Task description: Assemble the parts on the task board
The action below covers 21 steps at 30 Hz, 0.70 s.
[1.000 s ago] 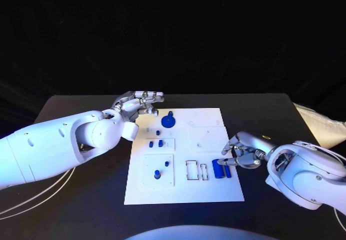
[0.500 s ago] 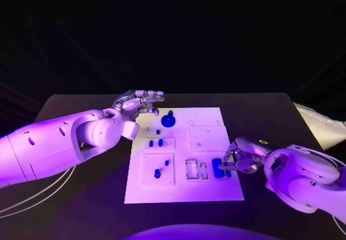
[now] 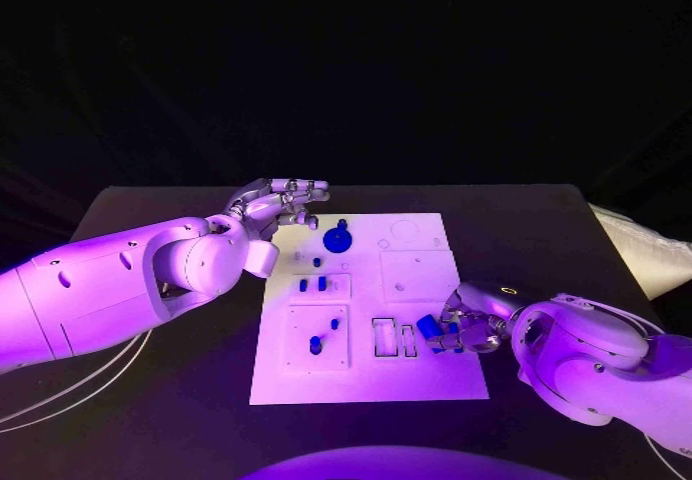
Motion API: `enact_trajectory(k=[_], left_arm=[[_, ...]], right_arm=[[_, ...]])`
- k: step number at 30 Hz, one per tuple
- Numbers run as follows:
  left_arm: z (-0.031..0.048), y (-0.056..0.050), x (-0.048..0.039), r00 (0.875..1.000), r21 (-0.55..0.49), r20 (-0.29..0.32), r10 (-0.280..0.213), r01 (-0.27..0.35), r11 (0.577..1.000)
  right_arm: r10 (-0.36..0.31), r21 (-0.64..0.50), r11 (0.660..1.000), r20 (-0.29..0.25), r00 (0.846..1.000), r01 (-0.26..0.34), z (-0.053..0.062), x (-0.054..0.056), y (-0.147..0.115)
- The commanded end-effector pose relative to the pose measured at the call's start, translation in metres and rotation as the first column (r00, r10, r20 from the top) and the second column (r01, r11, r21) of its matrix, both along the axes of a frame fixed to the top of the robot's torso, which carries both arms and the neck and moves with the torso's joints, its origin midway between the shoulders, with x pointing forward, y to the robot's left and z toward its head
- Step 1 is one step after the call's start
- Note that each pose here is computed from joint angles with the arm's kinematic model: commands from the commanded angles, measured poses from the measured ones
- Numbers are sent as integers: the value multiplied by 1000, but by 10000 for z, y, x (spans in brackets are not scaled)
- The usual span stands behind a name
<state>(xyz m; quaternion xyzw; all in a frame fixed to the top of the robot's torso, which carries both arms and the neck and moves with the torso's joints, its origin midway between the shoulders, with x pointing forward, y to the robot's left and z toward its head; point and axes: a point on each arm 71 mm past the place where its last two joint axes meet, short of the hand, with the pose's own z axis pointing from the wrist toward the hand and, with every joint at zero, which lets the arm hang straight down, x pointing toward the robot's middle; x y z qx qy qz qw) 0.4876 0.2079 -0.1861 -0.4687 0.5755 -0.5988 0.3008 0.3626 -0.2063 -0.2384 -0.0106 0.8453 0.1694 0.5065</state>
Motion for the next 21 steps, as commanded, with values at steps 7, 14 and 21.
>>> enact_trajectory(k=[7, 14, 21], left_arm=[[7, -17, -7, 1000, -8, 6, -21, 21, 1000], [6, -14, -10, 1000, -7, 4, -21, 21, 1000], [5, -7, -11, 1000, -6, 3, -21, 21, 1000]], right_arm=[[0, -34, 999, -25, 1000, -1, -146, 60, 48], [-7, -23, 1000, -35, 999, 6, -186, 67, 78], [-65, 77, 995, 2, 998, 65, -106, 35, 52]])
